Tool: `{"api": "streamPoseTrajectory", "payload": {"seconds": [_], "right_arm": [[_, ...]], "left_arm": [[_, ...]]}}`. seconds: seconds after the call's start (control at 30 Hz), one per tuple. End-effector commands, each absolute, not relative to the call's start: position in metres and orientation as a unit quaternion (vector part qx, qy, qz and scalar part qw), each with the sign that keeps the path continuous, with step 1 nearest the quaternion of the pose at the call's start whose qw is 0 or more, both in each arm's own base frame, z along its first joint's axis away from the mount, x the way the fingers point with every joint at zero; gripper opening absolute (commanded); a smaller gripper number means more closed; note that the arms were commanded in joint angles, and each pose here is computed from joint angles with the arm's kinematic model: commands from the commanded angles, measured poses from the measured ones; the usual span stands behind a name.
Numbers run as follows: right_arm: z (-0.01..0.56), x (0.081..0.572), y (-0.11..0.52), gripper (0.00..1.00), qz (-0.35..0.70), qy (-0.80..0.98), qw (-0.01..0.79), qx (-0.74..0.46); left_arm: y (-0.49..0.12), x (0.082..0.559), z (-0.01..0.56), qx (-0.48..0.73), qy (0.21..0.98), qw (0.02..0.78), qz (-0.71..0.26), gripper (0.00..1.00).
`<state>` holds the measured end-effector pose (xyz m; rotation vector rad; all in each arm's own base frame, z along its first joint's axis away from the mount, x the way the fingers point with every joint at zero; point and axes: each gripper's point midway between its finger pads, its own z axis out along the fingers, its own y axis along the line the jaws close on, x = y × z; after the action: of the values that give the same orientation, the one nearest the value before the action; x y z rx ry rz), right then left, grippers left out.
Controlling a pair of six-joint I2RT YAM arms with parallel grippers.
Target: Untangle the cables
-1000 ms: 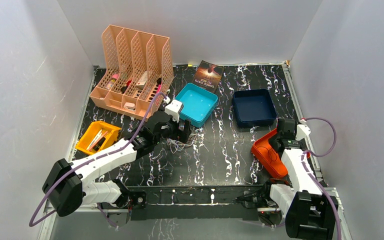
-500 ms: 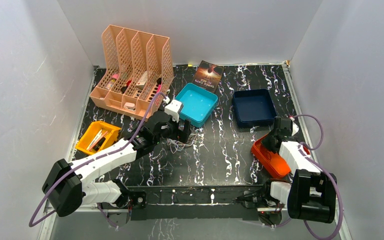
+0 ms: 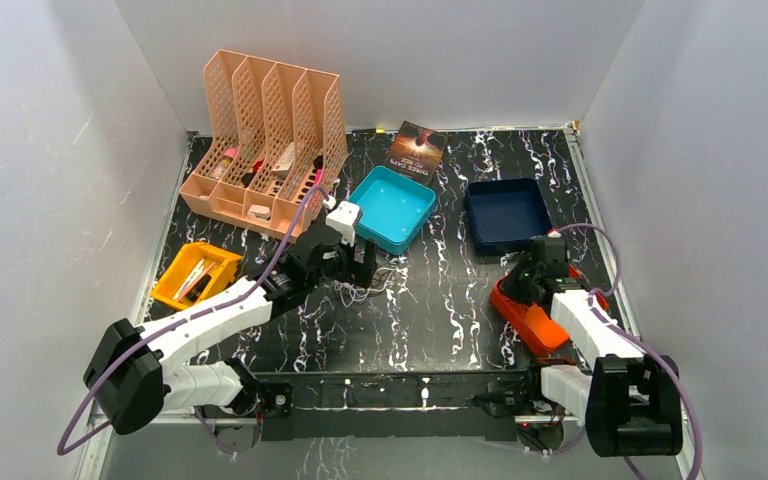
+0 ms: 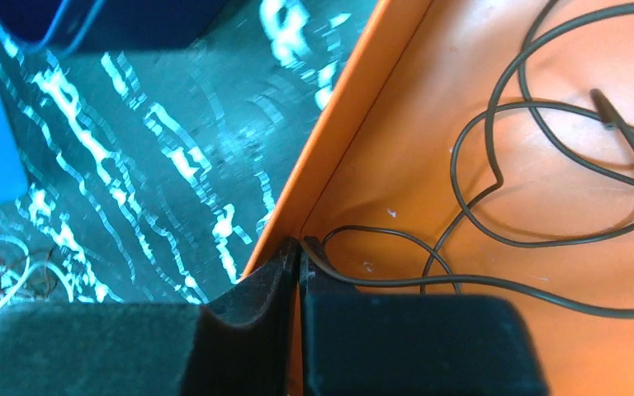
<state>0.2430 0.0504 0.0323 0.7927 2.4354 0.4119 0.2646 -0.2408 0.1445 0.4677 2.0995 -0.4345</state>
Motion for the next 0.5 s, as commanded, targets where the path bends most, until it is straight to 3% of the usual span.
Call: {"api": "streamPoseTrajectory", "payload": {"seconds": [0.0,0.33,0.47], "right_arm": [[0.051,0.257,0.094,0.12,0.201,0.901,0.290,0.253],[0.065,0.270,0.182,0.15,0.245,0.912,0.286,0.160],[0.071,0.271,0.194,0.18,0.219,0.920,0.297,0.130]], "left_arm": [[-0.239,0.269,0.165,0.172,0.845,0.475,-0.179,0.98],[-0.230,0.267,0.161,0.158,0.853,0.470,-0.164,0.98],[-0.230,0.268,0.161,0.154,0.852,0.473,-0.165,0.98]]}}
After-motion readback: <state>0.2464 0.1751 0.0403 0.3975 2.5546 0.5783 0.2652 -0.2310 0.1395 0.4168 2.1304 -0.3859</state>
